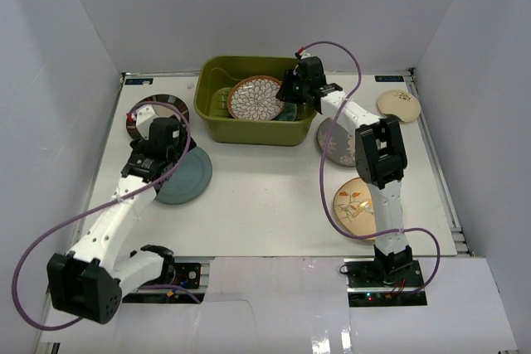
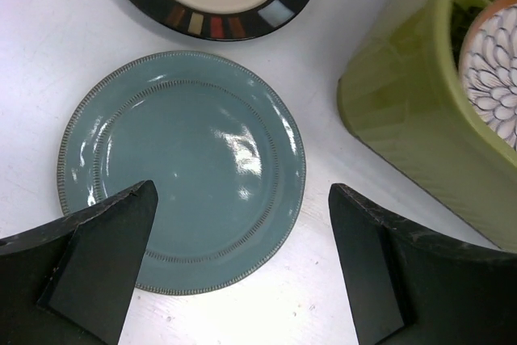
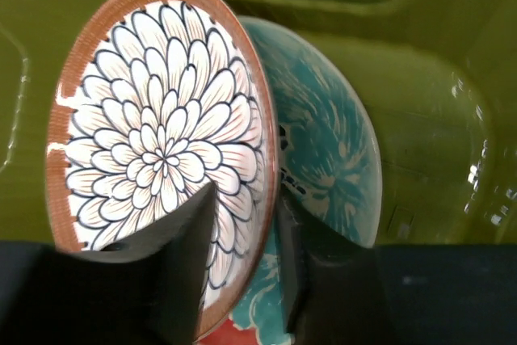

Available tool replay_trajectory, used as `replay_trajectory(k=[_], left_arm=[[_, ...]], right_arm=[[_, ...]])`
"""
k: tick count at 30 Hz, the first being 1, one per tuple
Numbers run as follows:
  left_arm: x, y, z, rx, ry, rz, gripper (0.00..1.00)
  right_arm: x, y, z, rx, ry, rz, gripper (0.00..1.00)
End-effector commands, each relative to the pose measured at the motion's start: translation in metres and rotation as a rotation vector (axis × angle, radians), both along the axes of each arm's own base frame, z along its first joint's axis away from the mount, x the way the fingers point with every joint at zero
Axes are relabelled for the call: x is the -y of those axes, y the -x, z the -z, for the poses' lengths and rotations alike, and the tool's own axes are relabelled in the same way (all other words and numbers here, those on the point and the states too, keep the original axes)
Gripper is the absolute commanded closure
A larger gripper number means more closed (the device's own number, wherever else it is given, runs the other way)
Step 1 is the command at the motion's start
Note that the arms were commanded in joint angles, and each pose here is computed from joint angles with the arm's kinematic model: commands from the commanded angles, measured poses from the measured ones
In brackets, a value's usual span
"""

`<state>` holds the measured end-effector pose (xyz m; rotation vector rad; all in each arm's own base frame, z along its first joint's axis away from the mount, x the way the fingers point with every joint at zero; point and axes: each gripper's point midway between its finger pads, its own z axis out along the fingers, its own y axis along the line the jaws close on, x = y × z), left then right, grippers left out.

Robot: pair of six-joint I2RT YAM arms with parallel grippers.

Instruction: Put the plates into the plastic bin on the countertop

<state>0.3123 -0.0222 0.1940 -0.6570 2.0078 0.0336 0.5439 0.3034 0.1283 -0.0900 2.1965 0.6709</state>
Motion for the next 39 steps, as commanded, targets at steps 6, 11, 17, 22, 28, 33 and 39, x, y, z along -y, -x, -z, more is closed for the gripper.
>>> replay_trajectory(k=[6,11,17,22,28,33,39], left_arm=[[-0.038,-0.037,-0.006,0.038,0.166,-0.090,0.02],[-0.078,-0.036,0.017,0.006,0.267,-0.170,0.02],[-0.108,-0.036,0.029,0.037,0.333,-0.212,0.02],[-0.118,-0.060,0.047,0.100,0.486,-0.176,0.02],[-0.134,-0.088,0.078,0.115,0.576,-0.181,0.06],[-0.140,-0.109,0.094,0.129,0.602,-0.133,0.11],[-0.152,-0.121,0.119,0.121,0.601,-0.141,0.20]], right_arm=[[-0.003,0.003,-0.061,0.173,-0.003,-0.018,0.32],[-0.002,0.010,-0.074,0.200,0.027,-0.028,0.06],[-0.005,0.018,-0.124,0.313,0.077,-0.033,0.10],[-0.014,0.048,-0.168,0.374,-0.002,-0.128,0.10],[-0.031,0.139,-0.211,0.433,-0.234,-0.213,0.06],[-0.061,0.244,-0.149,0.295,-0.419,-0.265,0.14],[-0.077,0.304,-0.087,0.127,-0.534,-0.253,0.33]])
